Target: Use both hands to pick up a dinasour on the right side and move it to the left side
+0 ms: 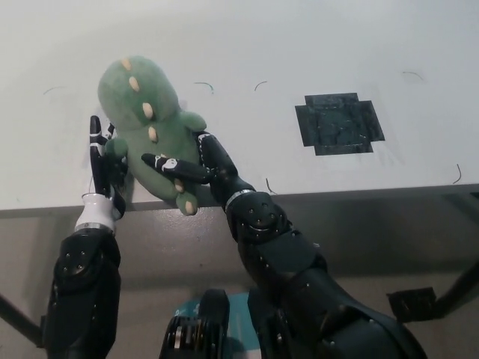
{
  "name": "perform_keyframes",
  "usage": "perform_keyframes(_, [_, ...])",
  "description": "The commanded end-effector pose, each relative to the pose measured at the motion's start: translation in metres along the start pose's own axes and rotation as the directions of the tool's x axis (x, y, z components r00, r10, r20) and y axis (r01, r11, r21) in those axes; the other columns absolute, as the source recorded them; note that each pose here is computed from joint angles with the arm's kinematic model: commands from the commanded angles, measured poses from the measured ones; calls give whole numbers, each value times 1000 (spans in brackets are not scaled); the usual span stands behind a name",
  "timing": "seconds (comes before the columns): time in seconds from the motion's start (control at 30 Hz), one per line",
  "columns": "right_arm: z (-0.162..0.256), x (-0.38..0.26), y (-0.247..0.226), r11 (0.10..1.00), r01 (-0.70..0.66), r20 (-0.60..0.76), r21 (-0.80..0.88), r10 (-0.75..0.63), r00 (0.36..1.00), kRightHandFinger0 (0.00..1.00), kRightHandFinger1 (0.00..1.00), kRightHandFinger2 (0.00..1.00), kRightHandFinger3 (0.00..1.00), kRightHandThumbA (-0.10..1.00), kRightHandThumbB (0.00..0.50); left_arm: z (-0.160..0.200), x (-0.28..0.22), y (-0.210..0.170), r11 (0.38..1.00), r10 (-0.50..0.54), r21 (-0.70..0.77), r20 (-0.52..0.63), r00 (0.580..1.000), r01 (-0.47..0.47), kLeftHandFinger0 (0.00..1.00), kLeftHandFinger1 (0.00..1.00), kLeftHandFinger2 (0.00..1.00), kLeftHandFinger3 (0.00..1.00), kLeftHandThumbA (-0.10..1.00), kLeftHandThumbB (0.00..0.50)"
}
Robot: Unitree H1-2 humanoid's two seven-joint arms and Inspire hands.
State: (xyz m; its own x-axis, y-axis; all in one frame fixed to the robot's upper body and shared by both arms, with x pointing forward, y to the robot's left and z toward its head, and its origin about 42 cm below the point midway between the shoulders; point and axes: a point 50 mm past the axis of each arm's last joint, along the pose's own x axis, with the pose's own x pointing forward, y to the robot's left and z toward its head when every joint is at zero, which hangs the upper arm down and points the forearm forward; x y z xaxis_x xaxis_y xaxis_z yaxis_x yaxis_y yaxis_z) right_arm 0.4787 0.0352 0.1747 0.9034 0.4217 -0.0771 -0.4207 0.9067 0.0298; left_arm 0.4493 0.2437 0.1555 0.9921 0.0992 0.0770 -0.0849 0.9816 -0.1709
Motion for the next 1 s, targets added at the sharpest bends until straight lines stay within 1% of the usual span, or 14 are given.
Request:
perform_keyframes(0.0, [39, 10, 45, 988, -145, 106, -60, 151, 983, 1000, 1000, 1000, 1000, 1000, 218, 21, 14, -18, 999, -51, -13, 78, 996, 52, 1000, 1000, 1000, 1000, 1000, 124])
perform_keyframes(0.07, [39, 10, 42, 987, -147, 116, -67, 154, 981, 1000, 1000, 1000, 1000, 1000, 220, 21, 15, -21, 998, -57, -12, 79, 995, 58, 1000, 1000, 1000, 1000, 1000, 140])
perform_keyframes(0.17, [39, 10, 41, 986, -149, 120, -69, 157, 980, 1000, 1000, 1000, 1000, 1000, 219, 20, 15, -22, 998, -53, -12, 94, 994, 55, 1000, 1000, 1000, 1000, 1000, 119])
perform_keyframes(0.37, [41, 11, 38, 986, -138, 126, -91, 149, 981, 1000, 1000, 1000, 1000, 1000, 202, 21, 18, -26, 998, -57, 12, 98, 994, 56, 1000, 1000, 1000, 1000, 1000, 151])
perform_keyframes(0.4, [40, 11, 35, 987, -132, 125, -94, 143, 982, 1000, 1000, 1000, 1000, 1000, 207, 21, 19, -28, 998, -62, 16, 104, 993, 60, 1000, 1000, 1000, 1000, 1000, 125])
perform_keyframes(0.5, [40, 11, 31, 990, -110, 132, -88, 121, 984, 1000, 1000, 1000, 1000, 1000, 210, 19, 21, -30, 997, -68, -21, 112, 991, 71, 1000, 1000, 1000, 1000, 1000, 141])
perform_keyframes(0.57, [49, 14, 29, 994, -57, 149, -93, 71, 986, 1000, 1000, 1000, 1000, 1000, 236, 22, 23, -29, 995, -72, -57, 109, 991, 79, 1000, 1000, 1000, 1000, 1000, 214])
perform_keyframes(0.7, [58, 15, 22, 995, -38, 197, -87, 54, 979, 1000, 1000, 1000, 1000, 1000, 227, 26, 24, -27, 996, -78, -19, 148, 986, 82, 1000, 1000, 1000, 1000, 1000, 220])
perform_keyframes(0.77, [60, 16, 17, 996, -36, 206, -78, 52, 977, 1000, 1000, 1000, 1000, 1000, 237, 27, 25, -22, 996, -86, -8, 161, 983, 88, 1000, 1000, 1000, 1000, 1000, 120])
perform_keyframes(0.8, [63, 16, 11, 997, -27, 218, -77, 43, 975, 1000, 1000, 1000, 1000, 1000, 227, 27, 27, -18, 996, -83, -3, 141, 987, 84, 1000, 1000, 1000, 1000, 1000, 96])
perform_keyframes(0.83, [64, 16, 9, 997, -23, 222, -77, 40, 974, 1000, 1000, 1000, 1000, 1000, 225, 26, 28, -16, 997, -81, -1, 132, 988, 81, 1000, 1000, 1000, 1000, 1000, 94])
perform_keyframes(0.87, [65, 17, 7, 997, -19, 222, -73, 34, 974, 1000, 1000, 1000, 1000, 1000, 201, 26, 30, -13, 996, -85, 1, 124, 989, 85, 1000, 1000, 1000, 1000, 1000, 131])
perform_keyframes(0.9, [66, 17, 4, 998, -16, 221, -67, 30, 975, 1000, 1000, 1000, 1000, 1000, 218, 28, 30, -11, 996, -89, 4, 128, 988, 90, 1000, 1000, 1000, 1000, 1000, 149])
perform_keyframes(0.97, [67, 18, 1, 998, -15, 217, -65, 29, 976, 1000, 1000, 1000, 1000, 1000, 247, 32, 30, -6, 996, -85, 5, 132, 988, 85, 1000, 1000, 1000, 1000, 1000, 134])
